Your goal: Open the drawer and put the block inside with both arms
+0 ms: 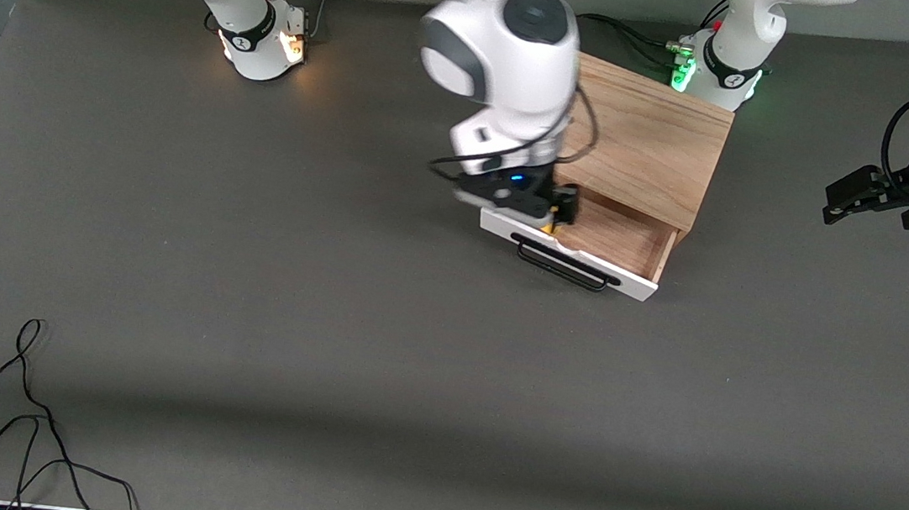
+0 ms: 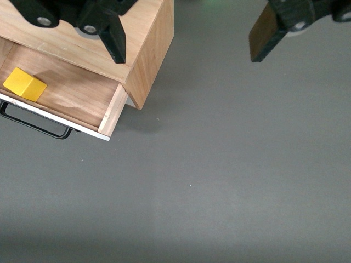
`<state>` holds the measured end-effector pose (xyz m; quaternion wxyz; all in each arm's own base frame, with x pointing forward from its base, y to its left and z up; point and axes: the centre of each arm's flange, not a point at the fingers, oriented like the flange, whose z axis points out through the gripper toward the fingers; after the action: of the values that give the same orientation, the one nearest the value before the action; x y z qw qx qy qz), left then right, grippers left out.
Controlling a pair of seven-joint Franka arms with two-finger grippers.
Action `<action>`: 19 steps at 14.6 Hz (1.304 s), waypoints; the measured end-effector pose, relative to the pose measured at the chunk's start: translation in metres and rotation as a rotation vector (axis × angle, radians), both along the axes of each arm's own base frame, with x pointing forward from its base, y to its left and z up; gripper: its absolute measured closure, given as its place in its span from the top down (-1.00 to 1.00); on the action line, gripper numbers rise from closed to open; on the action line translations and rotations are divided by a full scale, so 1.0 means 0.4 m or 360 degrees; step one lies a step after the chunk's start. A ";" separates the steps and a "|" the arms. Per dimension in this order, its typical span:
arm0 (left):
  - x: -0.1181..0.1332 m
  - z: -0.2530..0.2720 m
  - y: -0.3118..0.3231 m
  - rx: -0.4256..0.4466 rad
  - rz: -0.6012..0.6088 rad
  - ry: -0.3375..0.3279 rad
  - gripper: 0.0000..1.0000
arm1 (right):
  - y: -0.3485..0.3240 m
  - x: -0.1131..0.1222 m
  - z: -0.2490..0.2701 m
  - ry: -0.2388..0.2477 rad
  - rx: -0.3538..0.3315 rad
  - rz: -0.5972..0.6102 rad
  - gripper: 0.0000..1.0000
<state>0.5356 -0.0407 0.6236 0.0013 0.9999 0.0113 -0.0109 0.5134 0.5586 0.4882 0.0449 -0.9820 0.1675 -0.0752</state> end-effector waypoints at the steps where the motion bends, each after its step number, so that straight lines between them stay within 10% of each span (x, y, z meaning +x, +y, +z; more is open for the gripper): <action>1: 0.000 0.000 0.002 0.0011 0.0000 0.0000 1.00 | -0.076 0.045 0.050 0.0008 -0.0001 0.0049 1.00; 7: -0.002 -0.003 0.010 0.0057 -0.0001 0.0015 1.00 | -0.614 0.226 0.208 0.0066 0.0007 0.0298 1.00; 19: -0.002 -0.004 0.009 0.0059 -0.0003 0.0017 1.00 | -1.176 0.048 0.276 0.0110 -0.0178 0.0292 1.00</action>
<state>0.5348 -0.0373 0.6219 -0.0175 0.9997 0.0107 -0.0160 0.5328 0.0881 0.5988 -0.0090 -0.9961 0.0740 -0.0462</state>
